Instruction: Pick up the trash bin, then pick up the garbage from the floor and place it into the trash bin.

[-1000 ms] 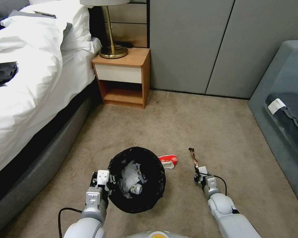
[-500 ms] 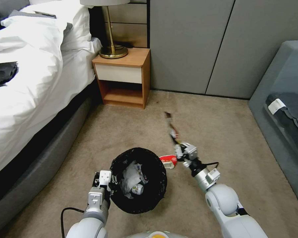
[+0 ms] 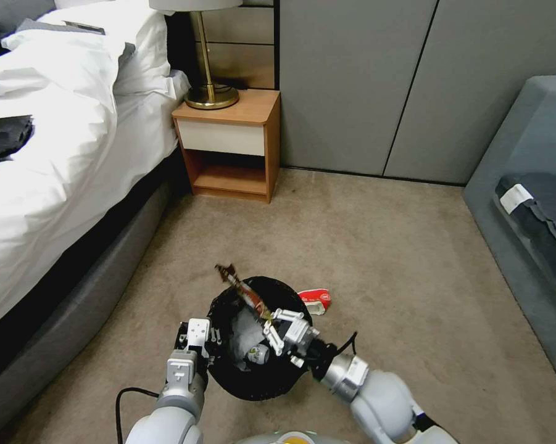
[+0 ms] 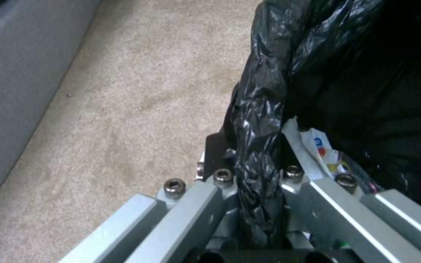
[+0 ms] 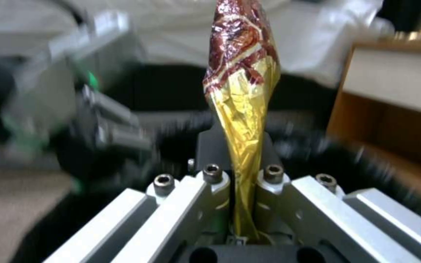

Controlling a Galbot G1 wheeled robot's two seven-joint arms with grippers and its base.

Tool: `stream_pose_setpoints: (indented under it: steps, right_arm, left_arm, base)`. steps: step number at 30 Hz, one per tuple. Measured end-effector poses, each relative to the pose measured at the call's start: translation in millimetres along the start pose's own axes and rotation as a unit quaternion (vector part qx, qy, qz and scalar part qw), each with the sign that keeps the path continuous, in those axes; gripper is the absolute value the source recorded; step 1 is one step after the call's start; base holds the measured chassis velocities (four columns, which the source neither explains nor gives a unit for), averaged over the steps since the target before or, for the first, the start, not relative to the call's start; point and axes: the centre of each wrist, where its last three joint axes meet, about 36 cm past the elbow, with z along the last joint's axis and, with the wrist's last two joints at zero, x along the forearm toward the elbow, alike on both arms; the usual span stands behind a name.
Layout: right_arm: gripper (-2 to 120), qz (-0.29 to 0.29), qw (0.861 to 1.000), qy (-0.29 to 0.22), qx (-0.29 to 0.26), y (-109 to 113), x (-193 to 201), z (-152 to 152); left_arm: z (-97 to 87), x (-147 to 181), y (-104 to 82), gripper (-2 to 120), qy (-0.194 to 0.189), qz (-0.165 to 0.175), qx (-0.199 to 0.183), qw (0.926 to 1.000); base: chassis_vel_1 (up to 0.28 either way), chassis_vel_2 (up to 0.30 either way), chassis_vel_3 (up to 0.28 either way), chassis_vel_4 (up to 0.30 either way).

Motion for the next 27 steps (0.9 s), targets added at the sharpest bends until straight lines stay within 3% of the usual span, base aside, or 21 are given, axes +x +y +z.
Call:
stream_pose_setpoints:
  steps: [3,6,13,27]
  right_arm:
    - [0,0.006,1.0,0.02,-0.009,3,0,17]
    - [7,0.009,0.999,0.032,-0.013,5,2,26]
    - [37,0.01,0.999,0.044,-0.011,10,9,33]
    - [83,0.014,0.999,0.044,-0.003,6,16,32]
  left_arm:
    - [-0.7,0,-0.6,0,-0.001,0.001,0.001,1.0]
    - [-1.3,0,-0.7,0,-0.002,0.001,0.001,1.0]
    - [-2.9,-2,-0.7,0,-0.004,0.001,0.001,1.0]
    - [-3.2,-4,0.5,0,-0.005,0.001,0.002,1.0]
  base:
    - [0.0,0.0,0.0,0.0]
    - [0.0,0.0,0.0,0.0]
    - [0.0,0.0,0.0,0.0]
    - [0.0,0.0,0.0,0.0]
